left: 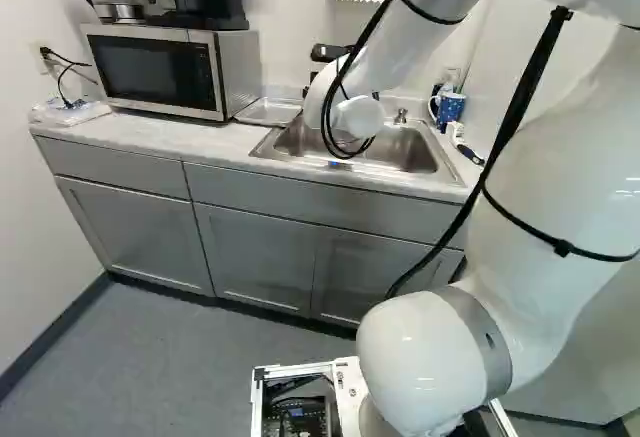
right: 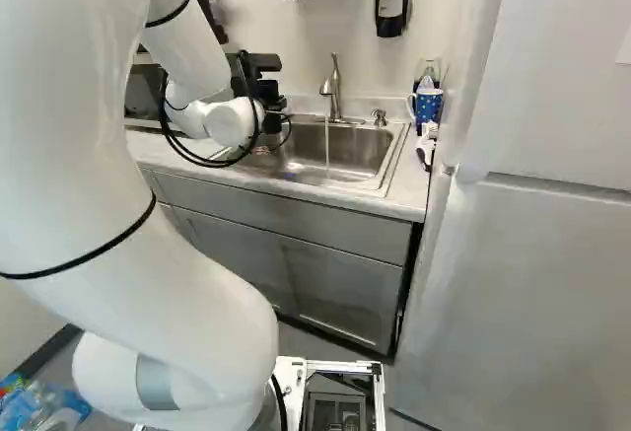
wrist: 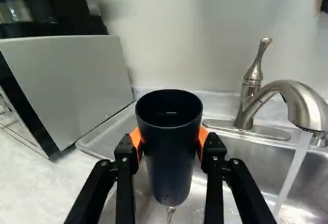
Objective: Rinse the cup and place it in the tray
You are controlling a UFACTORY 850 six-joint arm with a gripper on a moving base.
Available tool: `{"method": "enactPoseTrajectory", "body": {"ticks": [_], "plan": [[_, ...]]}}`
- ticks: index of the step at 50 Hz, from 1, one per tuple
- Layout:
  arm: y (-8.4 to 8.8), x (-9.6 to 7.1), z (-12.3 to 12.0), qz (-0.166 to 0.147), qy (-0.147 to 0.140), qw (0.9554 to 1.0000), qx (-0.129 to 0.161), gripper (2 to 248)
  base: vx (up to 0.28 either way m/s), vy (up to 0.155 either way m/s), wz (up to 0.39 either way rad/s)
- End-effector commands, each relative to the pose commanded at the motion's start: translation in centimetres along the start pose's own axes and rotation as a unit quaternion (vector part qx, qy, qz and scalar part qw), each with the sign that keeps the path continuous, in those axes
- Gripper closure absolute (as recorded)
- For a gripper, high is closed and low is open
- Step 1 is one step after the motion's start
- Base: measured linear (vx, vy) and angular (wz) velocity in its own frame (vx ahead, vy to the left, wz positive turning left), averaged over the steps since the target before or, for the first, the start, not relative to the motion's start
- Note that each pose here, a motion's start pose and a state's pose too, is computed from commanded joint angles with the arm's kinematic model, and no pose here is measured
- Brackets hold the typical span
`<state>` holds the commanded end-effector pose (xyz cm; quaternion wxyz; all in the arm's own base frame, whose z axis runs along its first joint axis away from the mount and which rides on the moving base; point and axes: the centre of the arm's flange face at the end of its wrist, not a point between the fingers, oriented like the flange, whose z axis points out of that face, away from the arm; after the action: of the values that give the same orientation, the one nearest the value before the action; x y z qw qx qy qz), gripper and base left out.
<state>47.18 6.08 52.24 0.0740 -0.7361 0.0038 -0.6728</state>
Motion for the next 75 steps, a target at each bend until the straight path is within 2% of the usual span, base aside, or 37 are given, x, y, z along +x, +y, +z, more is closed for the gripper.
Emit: {"method": "enactPoseTrajectory", "body": {"ticks": [10, 19, 28, 37, 47, 56, 66, 75], "plan": [[-0.05, 0.42, -0.05, 0.052, 0.004, 0.9987, 0.001, 127, 0.000, 0.000, 0.000], [-0.05, 0.42, -0.05, 0.099, 0.004, 0.9951, 0.001, 127, 0.000, 0.000, 0.000], [-0.05, 0.42, -0.05, 0.146, 0.004, 0.9893, 0.001, 127, 0.000, 0.000, 0.000], [-0.05, 0.42, -0.05, 0.192, 0.004, 0.9813, 0.001, 127, 0.000, 0.000, 0.000], [-0.05, 0.42, -0.05, 0.244, 0.004, 0.9699, 0.002, 127, 0.000, 0.000, 0.000], [-0.05, 0.42, -0.05, 0.289, 0.004, 0.9573, 0.002, 127, 0.000, 0.000, 0.000], [-0.05, 0.42, -0.05, 0.339, 0.004, 0.9407, 0.002, 127, 0.000, 0.000, 0.000], [-0.05, 0.42, -0.05, 0.383, 0.004, 0.9236, 0.002, 127, 0.000, 0.000, 0.000]]}}
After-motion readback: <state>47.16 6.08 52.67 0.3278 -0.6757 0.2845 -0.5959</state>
